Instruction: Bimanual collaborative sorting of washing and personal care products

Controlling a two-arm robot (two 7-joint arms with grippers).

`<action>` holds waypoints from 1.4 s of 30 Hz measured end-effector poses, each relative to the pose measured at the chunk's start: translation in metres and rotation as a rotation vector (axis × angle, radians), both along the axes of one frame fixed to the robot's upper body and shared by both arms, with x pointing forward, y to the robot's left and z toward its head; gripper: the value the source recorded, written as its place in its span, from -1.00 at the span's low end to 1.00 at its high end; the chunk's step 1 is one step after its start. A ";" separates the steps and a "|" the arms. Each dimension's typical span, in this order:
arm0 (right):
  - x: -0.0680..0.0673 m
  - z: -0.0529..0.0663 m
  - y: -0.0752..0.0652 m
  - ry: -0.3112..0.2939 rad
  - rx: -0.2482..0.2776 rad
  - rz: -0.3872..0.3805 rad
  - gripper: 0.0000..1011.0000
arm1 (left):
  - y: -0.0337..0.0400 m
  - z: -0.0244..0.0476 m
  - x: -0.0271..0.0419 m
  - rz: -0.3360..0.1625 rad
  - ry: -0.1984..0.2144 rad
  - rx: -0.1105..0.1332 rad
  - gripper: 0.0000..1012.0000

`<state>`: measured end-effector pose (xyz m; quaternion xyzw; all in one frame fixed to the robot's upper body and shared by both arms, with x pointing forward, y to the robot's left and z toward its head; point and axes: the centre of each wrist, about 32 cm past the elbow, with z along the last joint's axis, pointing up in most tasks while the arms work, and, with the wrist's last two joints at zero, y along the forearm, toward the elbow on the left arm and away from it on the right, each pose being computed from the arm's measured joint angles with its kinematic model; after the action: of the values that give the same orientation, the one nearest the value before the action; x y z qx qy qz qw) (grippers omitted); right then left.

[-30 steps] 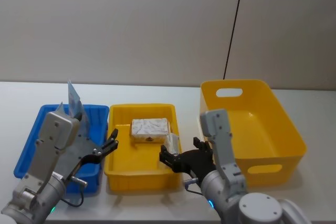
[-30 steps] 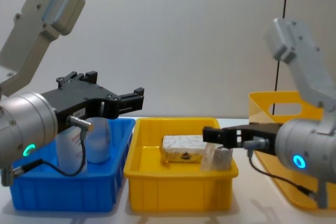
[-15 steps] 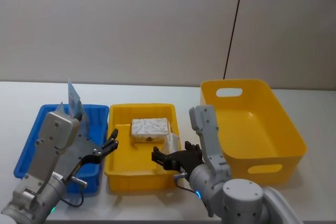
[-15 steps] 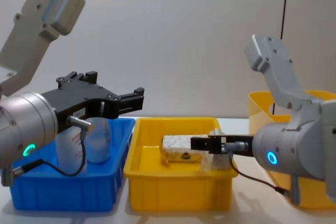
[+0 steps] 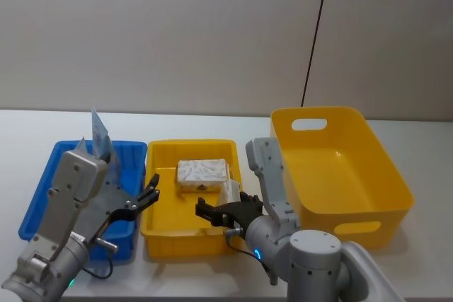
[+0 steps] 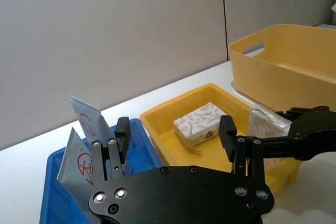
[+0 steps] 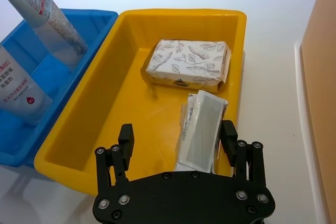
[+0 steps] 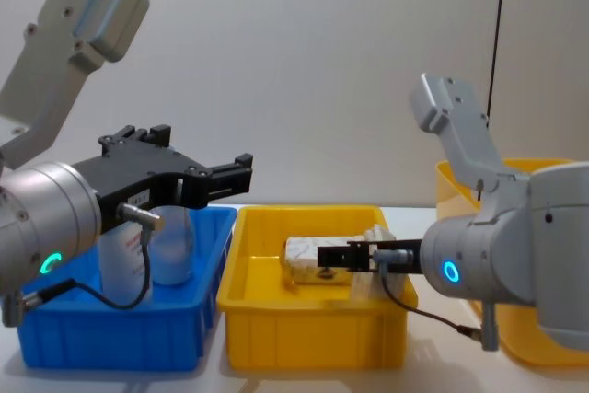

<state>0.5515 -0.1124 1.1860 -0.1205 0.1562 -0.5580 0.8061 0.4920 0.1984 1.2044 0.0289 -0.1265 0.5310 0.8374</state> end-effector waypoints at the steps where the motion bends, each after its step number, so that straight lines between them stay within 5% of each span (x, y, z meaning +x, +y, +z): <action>1: 0.002 0.000 0.001 0.004 0.003 0.002 0.99 | 0.0000 0.0000 0.0000 0.000 0.000 0.000 0.98; 8: 0.007 0.000 0.003 0.021 0.011 0.004 0.99 | 0.0000 0.0000 0.0000 0.000 0.000 0.000 0.98; 14: 0.011 -0.002 0.006 0.039 0.015 0.000 0.79 | 0.0000 0.0000 0.0000 0.000 0.000 0.000 0.98; 31: 0.013 -0.002 0.011 0.023 -0.016 -0.014 -0.27 | 0.0000 0.0000 0.0000 0.000 0.000 0.000 0.98; 42: 0.007 0.000 0.012 -0.076 -0.005 0.001 -0.29 | 0.0000 0.0000 0.0000 0.000 0.000 0.000 0.98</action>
<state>0.5588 -0.1001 1.1860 -0.1011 0.1242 -0.5622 0.8113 0.4920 0.1984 1.2044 0.0289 -0.1265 0.5310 0.8374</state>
